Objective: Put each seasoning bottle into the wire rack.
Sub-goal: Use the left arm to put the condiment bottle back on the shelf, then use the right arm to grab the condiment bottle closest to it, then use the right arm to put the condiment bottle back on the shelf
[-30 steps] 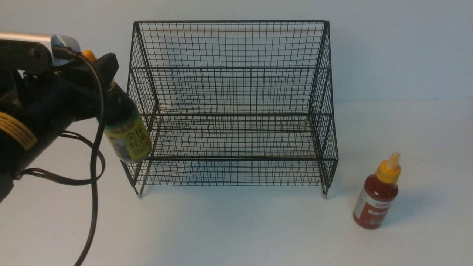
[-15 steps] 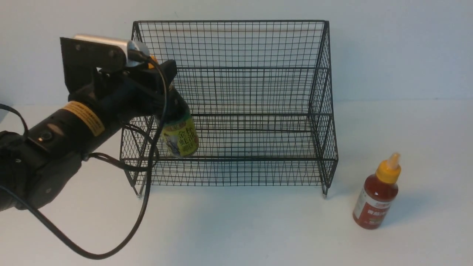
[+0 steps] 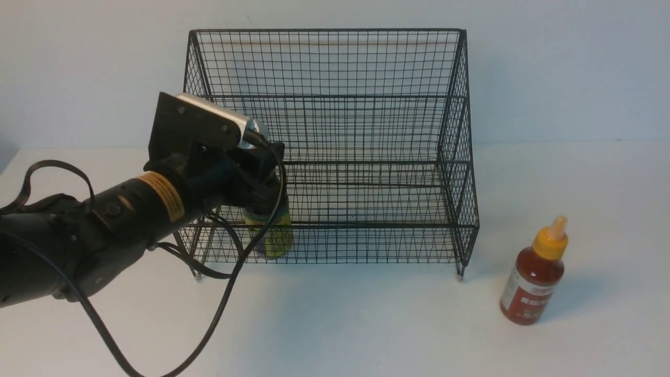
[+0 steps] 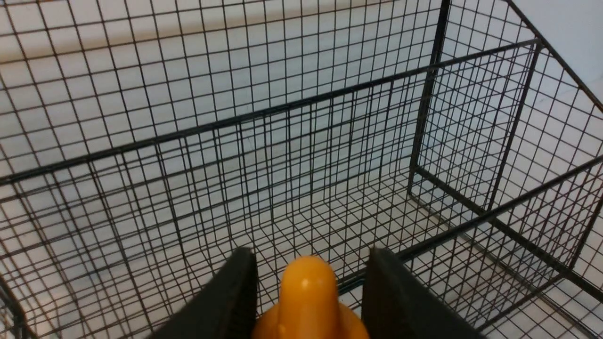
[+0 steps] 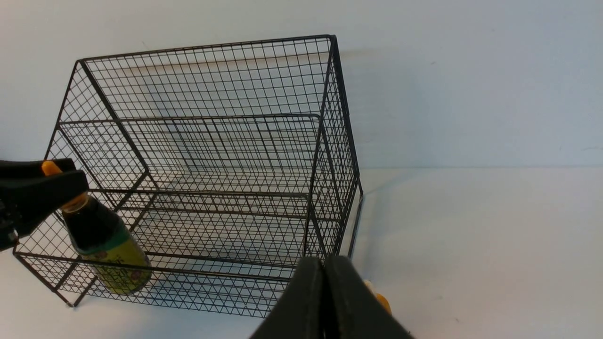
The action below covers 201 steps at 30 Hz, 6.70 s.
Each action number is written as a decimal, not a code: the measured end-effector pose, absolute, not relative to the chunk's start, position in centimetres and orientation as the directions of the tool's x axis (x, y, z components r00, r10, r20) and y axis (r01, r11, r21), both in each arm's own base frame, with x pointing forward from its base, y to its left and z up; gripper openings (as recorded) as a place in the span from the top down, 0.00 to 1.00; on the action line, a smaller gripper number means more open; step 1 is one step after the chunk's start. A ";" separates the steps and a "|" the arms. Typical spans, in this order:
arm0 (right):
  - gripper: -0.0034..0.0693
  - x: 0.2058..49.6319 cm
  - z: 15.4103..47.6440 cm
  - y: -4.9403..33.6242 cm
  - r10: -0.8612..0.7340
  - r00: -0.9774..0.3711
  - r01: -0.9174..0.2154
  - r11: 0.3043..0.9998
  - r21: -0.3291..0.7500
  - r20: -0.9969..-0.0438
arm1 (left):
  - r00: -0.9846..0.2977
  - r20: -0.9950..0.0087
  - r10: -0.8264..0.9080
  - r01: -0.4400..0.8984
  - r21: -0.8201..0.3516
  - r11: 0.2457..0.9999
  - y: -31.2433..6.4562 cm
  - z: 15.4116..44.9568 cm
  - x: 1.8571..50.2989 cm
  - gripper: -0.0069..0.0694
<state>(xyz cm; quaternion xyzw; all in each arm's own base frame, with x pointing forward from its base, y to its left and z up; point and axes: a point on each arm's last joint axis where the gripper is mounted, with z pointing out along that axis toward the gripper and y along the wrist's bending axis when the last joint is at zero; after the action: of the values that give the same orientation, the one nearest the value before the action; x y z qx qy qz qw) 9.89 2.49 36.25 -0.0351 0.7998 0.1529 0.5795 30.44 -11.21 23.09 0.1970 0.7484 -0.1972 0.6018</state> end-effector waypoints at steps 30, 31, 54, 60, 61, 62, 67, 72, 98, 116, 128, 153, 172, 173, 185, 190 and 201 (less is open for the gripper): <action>0.97 18.7 33.6 2.9 -0.080 -0.316 -0.398 0.916 0.055 -0.945 | -0.287 -0.954 -0.091 0.064 -0.114 0.991 -3.4 35.0 18.0 0.90; 0.97 18.9 33.5 2.8 -0.086 -0.319 -0.398 0.916 0.051 -0.944 | -0.292 -0.951 -0.097 0.040 -0.114 0.993 -3.0 35.2 17.3 0.91; 0.97 17.9 25.8 4.7 -0.229 -0.313 -0.382 0.919 -0.099 -0.922 | -0.371 -0.925 -0.081 0.004 -0.089 0.996 -1.6 35.6 12.9 0.92; 0.97 18.1 26.4 4.9 -0.027 -0.369 -0.331 0.938 0.104 -0.929 | -0.371 -0.925 -0.082 0.004 -0.090 0.996 -1.6 35.6 12.9 0.92; 0.97 18.1 26.4 4.9 0.012 -0.382 -0.315 0.939 0.142 -0.924 | -0.371 -0.925 -0.082 0.004 -0.090 0.996 -1.6 35.6 12.9 0.92; 0.97 18.1 26.4 4.9 0.084 -0.406 -0.283 0.935 0.213 -0.910 | -0.371 -0.925 -0.082 0.004 -0.090 0.996 -1.6 35.6 12.9 0.92; 0.97 17.7 26.6 5.8 0.336 -0.495 -0.239 0.834 0.497 -0.801 | -0.371 -0.925 -0.080 0.005 -0.088 0.996 -1.6 35.6 12.9 0.92; 0.97 16.8 27.1 7.5 0.379 -0.598 -0.334 0.683 0.649 -0.706 | -0.371 -0.926 -0.074 0.007 -0.083 0.997 -1.6 35.6 12.9 0.92; 0.97 16.2 28.6 3.0 0.059 -0.274 -0.155 0.982 0.104 -0.960 | -0.361 -0.932 -0.036 0.026 -0.049 0.998 -1.6 35.6 13.0 0.92; 0.56 20.1 25.2 7.0 -0.081 -0.306 -0.255 0.967 0.000 -0.949 | -0.363 -0.931 -0.031 0.027 -0.044 0.999 -1.6 35.6 13.0 0.92; 0.22 22.6 21.9 7.3 -0.123 -0.358 -0.193 0.980 -0.056 -0.926 | -0.362 -0.932 -0.031 0.027 -0.044 0.999 -1.6 35.6 13.0 0.92; 0.58 21.4 25.1 7.1 -0.046 -0.292 -0.200 0.980 0.014 -0.955 | -0.362 -0.932 -0.029 0.027 -0.042 0.999 -1.6 35.6 13.0 0.92; 0.58 26.0 34.6 15.6 -0.151 -0.245 -0.542 0.840 0.006 -0.958 | -0.362 -0.932 -0.029 0.027 -0.042 0.999 -1.6 35.6 13.0 0.92; 0.58 26.5 34.2 16.2 -0.162 -0.254 -0.549 0.836 0.004 -0.954 | -0.362 -0.932 -0.029 0.027 -0.042 0.999 -1.6 35.6 13.0 0.92; 0.58 30.7 29.3 18.4 -0.209 -0.312 -0.510 0.860 -0.022 -0.927 | -0.368 -0.929 -0.029 0.024 -0.040 0.999 -1.6 35.5 13.0 0.92; 0.58 31.0 28.4 18.6 -0.203 -0.340 -0.502 0.865 -0.005 -0.918 | -0.368 -0.929 -0.029 0.024 -0.040 0.999 -1.6 35.5 13.0 0.92; 0.58 32.2 25.0 19.2 -0.196 -0.437 -0.477 0.878 0.041 -0.878 | -0.371 -0.928 -0.029 0.022 -0.040 0.999 -1.6 35.5 12.9 0.92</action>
<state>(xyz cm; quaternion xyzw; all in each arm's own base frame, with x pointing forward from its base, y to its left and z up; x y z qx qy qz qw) 32.22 19.23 25.01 -0.2015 0.8355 0.1429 0.4908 12.95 -1.57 35.51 -0.0021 0.8278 -0.0226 0.5606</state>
